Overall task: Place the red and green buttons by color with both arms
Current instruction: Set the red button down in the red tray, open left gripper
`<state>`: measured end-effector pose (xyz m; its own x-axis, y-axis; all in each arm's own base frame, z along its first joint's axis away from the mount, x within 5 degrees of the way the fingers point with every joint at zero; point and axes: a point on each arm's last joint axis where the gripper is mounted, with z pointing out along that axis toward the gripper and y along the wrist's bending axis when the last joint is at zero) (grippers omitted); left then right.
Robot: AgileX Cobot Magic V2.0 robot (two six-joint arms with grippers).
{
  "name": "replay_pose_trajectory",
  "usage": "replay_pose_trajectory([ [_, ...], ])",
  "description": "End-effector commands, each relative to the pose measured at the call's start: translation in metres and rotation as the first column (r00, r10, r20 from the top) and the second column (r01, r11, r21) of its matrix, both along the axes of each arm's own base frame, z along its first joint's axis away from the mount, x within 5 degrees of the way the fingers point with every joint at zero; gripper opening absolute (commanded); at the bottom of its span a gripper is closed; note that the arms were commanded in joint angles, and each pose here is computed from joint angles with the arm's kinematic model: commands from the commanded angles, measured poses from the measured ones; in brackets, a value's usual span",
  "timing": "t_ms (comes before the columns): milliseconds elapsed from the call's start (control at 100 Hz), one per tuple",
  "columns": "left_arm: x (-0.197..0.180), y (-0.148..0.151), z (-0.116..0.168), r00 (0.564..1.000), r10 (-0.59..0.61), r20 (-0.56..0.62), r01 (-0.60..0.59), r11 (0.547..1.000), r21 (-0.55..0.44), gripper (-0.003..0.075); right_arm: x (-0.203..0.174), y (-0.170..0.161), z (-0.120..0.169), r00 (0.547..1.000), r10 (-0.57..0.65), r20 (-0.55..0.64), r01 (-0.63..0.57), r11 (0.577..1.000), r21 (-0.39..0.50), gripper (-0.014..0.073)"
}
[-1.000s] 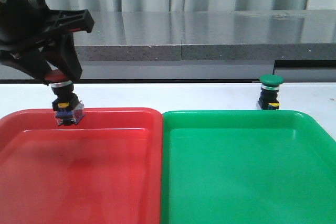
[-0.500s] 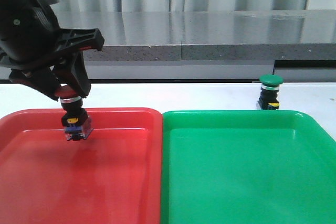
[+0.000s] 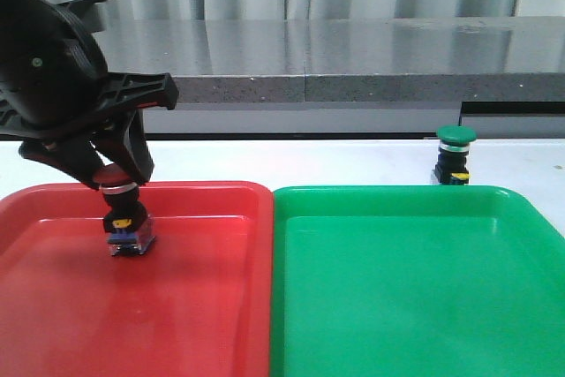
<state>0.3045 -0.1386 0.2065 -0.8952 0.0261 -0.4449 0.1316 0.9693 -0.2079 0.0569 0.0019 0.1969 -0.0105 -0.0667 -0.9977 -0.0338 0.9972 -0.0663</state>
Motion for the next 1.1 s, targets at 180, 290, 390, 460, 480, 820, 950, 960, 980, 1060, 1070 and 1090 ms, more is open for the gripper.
replay_pose_trajectory([
  [180, 0.002, -0.003, 0.020, 0.997, 0.016, 0.077, -0.012, 0.999, -0.051, 0.0505, -0.003, 0.000, 0.014, 0.992, -0.005, 0.126, 0.004, 1.000, 0.005, -0.0101],
  [290, 0.001, -0.003, 0.020, 0.997, 0.015, 0.071, -0.011, 0.999, -0.048, 0.0545, -0.003, 0.000, 0.014, 0.992, -0.005, 0.126, 0.004, 1.000, 0.005, -0.0101],
  [390, 0.000, -0.003, 0.023, 0.997, 0.015, 0.076, -0.011, 0.999, -0.051, 0.0545, -0.003, 0.000, 0.014, 0.992, -0.005, 0.126, 0.004, 1.000, 0.005, -0.0101],
  [460, -0.002, -0.002, 0.029, 0.995, 0.014, 0.101, -0.008, 0.998, -0.058, 0.0545, -0.003, 0.000, 0.014, 0.992, -0.005, 0.126, 0.004, 1.000, 0.005, -0.0101],
  [480, -0.002, -0.001, 0.032, 0.994, 0.014, 0.112, -0.007, 0.998, -0.061, 0.0545, -0.003, 0.000, 0.014, 0.992, -0.005, 0.126, 0.004, 1.000, 0.005, -0.0101],
  [820, -0.009, 0.036, 0.092, 0.935, 0.103, 0.340, -0.068, 0.991, -0.115, 0.0545, -0.003, 0.000, 0.014, 0.992, -0.005, 0.126, 0.004, 1.000, 0.005, -0.0101],
  [950, -0.019, 0.062, 0.117, 0.890, 0.168, 0.425, -0.121, 0.983, -0.135, 0.0545, -0.003, 0.000, 0.014, 0.992, -0.005, 0.126, 0.004, 1.000, 0.005, -0.0101],
  [960, -0.019, 0.064, 0.117, 0.887, 0.174, 0.429, -0.127, 0.983, -0.136, 0.0545, -0.003, 0.000, 0.014, 0.992, -0.005, 0.126, 0.004, 1.000, 0.005, -0.0101],
  [980, -0.022, 0.068, 0.121, 0.877, 0.183, 0.444, -0.134, 0.981, -0.140, 0.0545, -0.003, 0.000, 0.014, 0.992, -0.005, 0.126, 0.004, 1.000, 0.005, -0.0101],
  [1060, -0.033, 0.080, 0.131, 0.845, 0.204, 0.495, -0.153, 0.978, -0.143, 0.0545, -0.003, 0.000, 0.014, 0.992, -0.005, 0.126, 0.004, 1.000, 0.005, -0.0101],
  [1070, -0.036, 0.081, 0.133, 0.837, 0.207, 0.506, -0.153, 0.977, -0.145, 0.0545, -0.003, 0.000, 0.014, 0.992, -0.005, 0.126, 0.004, 1.000, 0.005, -0.0101],
  [1090, -0.040, 0.084, 0.135, 0.829, 0.213, 0.517, -0.158, 0.976, -0.148, 0.0545, -0.003, 0.000, 0.014, 0.992, -0.005, 0.126, 0.004, 1.000, 0.005, -0.0101],
])
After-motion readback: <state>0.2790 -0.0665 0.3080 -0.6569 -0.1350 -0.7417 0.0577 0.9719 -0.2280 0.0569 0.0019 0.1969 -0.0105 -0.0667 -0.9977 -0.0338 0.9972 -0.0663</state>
